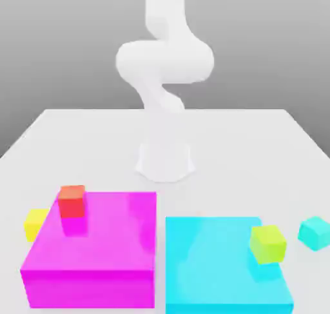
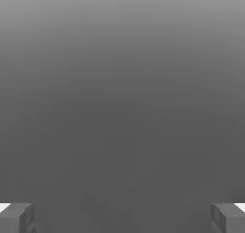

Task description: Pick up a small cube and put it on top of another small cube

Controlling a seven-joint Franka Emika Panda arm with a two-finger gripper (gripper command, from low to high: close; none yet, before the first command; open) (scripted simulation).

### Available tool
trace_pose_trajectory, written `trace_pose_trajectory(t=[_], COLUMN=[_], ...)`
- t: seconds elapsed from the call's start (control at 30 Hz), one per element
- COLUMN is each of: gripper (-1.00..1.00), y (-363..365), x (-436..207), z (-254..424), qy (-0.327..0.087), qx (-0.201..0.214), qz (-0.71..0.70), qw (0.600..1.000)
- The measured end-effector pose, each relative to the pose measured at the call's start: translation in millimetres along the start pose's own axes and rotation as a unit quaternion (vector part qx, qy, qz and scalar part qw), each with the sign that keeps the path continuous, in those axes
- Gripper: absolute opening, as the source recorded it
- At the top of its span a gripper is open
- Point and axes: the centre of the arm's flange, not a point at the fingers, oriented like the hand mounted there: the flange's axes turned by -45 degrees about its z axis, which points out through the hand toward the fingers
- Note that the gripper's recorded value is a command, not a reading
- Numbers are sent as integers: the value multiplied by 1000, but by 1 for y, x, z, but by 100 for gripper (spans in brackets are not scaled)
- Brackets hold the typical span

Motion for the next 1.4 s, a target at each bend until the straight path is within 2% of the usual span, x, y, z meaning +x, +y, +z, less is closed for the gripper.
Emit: trace_pose_trajectory(t=[0.13,0.27,0.4,0.53,0.7,0.9,0.93,1.17,1.4], gripper=[0,0,0,0,0,0,-100,-100,-100], y=[59,124,188,242,295,298,298,298,303], x=[-21,-64,-127,-205,-320,-373,-379,-380,-349], z=[93,168,227,268,295,341,347,348,301], qy=[-61,-114,-162,-204,-246,-255,-256,-255,-256], qx=[-53,-102,-148,-189,-236,-242,-242,-242,-241], qz=[113,224,334,440,570,585,586,586,593], qw=[990,963,917,854,747,731,730,730,724])
